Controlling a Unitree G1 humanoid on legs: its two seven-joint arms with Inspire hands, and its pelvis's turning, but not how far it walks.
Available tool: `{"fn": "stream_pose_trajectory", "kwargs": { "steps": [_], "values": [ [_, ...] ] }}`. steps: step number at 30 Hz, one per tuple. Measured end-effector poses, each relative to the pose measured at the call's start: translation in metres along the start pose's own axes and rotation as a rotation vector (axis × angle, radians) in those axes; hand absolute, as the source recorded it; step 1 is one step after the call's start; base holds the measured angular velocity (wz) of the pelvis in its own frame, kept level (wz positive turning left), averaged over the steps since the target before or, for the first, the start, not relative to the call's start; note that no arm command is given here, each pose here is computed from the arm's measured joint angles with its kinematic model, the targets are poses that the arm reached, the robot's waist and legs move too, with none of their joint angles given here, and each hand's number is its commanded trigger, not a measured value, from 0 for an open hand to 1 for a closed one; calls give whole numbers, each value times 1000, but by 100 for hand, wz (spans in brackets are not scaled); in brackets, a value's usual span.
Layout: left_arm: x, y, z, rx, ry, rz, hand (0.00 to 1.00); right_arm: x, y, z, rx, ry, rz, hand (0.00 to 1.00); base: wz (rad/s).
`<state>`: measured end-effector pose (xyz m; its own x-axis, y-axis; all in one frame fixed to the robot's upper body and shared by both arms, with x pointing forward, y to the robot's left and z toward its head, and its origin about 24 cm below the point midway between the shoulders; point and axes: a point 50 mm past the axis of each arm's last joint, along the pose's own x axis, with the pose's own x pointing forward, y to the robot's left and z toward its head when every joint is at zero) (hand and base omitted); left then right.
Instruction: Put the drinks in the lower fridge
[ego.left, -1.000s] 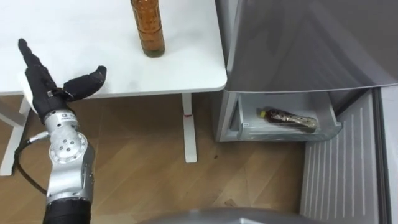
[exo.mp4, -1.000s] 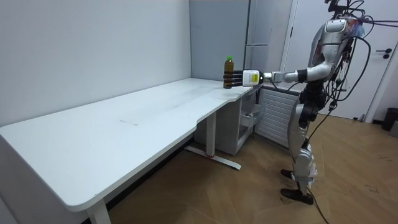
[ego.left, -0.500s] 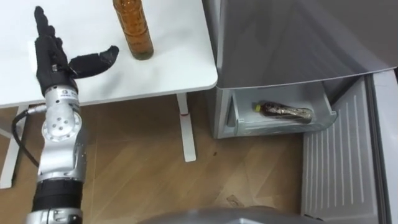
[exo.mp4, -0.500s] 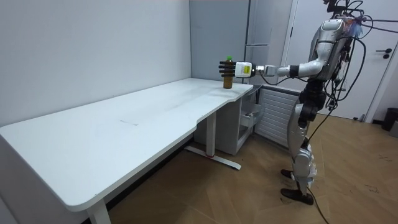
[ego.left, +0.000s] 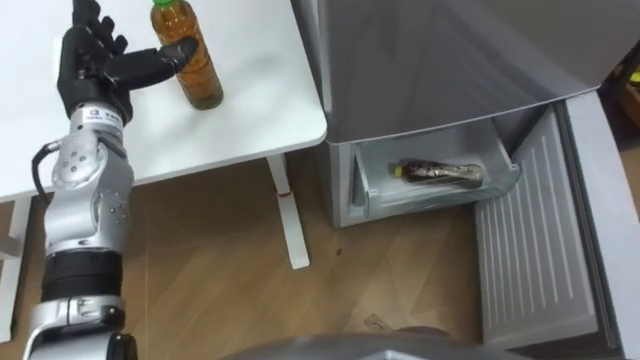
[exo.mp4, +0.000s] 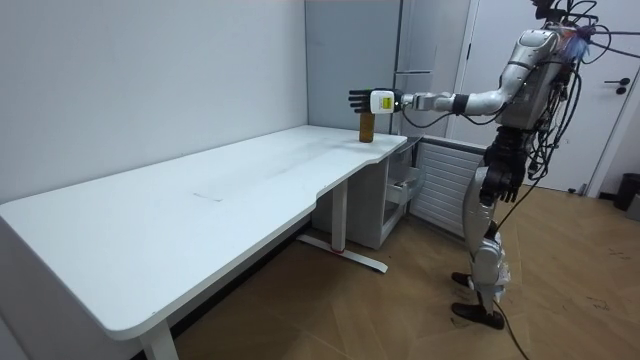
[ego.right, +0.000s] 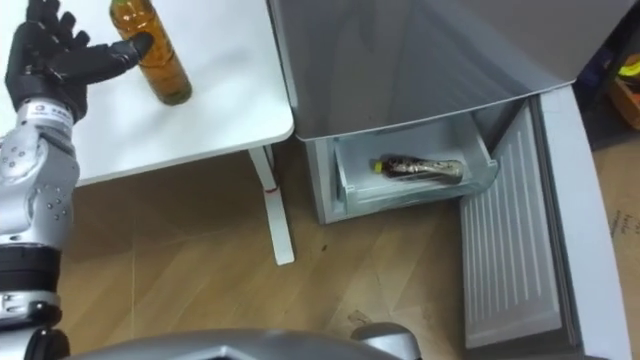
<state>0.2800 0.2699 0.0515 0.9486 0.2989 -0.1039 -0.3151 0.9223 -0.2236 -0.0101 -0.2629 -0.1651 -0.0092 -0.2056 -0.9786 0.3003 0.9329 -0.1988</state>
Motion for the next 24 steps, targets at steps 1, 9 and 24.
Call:
{"fn": "stream_pose_trajectory", "kwargs": {
  "steps": [1, 9, 24],
  "values": [
    [0, 1, 0, -11, 4, 1, 0, 0, 0, -2, 0, 8, -1, 0, -5],
    [16, 9, 4, 15, 58, 35, 0, 0, -3, -2, 26, 23, -21, 0, -7],
    [39, 20, 27, 32, 57, 84, 0, -2, -17, -1, 53, 21, -87, 0, -8]
  ]
}}
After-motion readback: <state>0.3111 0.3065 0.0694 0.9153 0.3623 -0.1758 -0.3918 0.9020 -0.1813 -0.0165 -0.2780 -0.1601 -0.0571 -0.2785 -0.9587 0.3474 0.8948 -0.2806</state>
